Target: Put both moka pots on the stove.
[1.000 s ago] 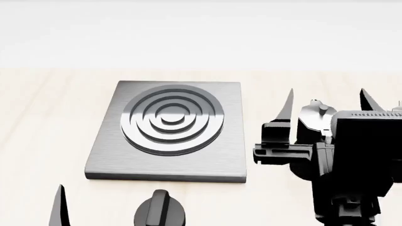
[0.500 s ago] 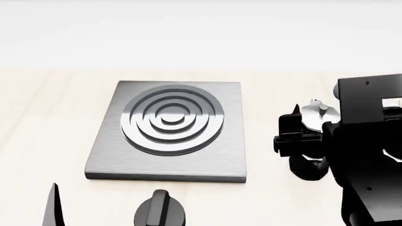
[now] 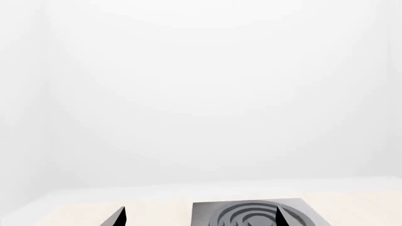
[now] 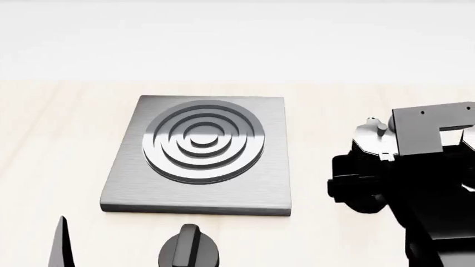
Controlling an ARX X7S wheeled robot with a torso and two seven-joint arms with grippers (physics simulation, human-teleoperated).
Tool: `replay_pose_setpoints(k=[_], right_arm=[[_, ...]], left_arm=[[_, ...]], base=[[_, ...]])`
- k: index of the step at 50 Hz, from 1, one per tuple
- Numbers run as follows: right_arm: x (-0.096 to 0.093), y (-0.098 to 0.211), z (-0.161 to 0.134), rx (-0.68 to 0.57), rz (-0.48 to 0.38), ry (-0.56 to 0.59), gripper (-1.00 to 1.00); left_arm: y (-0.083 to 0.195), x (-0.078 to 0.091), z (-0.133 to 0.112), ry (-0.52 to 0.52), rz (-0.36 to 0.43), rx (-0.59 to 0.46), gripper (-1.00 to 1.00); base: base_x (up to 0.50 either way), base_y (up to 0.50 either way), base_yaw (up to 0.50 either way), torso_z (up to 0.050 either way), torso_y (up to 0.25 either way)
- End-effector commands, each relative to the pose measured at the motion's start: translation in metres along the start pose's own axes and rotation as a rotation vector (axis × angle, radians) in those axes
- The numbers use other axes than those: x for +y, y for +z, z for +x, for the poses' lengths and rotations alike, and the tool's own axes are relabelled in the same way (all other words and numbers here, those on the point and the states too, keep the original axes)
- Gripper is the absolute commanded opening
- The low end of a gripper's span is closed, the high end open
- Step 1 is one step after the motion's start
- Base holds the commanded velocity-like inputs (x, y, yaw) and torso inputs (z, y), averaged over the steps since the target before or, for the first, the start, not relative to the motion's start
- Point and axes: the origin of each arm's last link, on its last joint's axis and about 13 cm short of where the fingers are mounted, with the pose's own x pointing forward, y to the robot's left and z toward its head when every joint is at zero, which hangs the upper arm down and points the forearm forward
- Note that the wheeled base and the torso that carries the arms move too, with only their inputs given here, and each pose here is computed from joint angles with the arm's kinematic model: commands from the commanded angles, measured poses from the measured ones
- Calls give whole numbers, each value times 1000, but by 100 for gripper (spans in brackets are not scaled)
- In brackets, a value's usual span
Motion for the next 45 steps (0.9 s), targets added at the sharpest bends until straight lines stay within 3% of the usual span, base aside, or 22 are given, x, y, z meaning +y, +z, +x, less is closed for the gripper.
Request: replay_pose_setpoints(k=[1, 45], right_arm=[[-3, -10, 7, 44, -2, -6, 100], [-10, -39, 27, 110, 19, -44, 100]], left_arm=[[-1, 0, 0, 1, 4, 1, 100], [-5, -4, 1, -13, 9, 13, 100]], base=[[0, 0, 0, 0, 0], [0, 0, 0, 0, 0]])
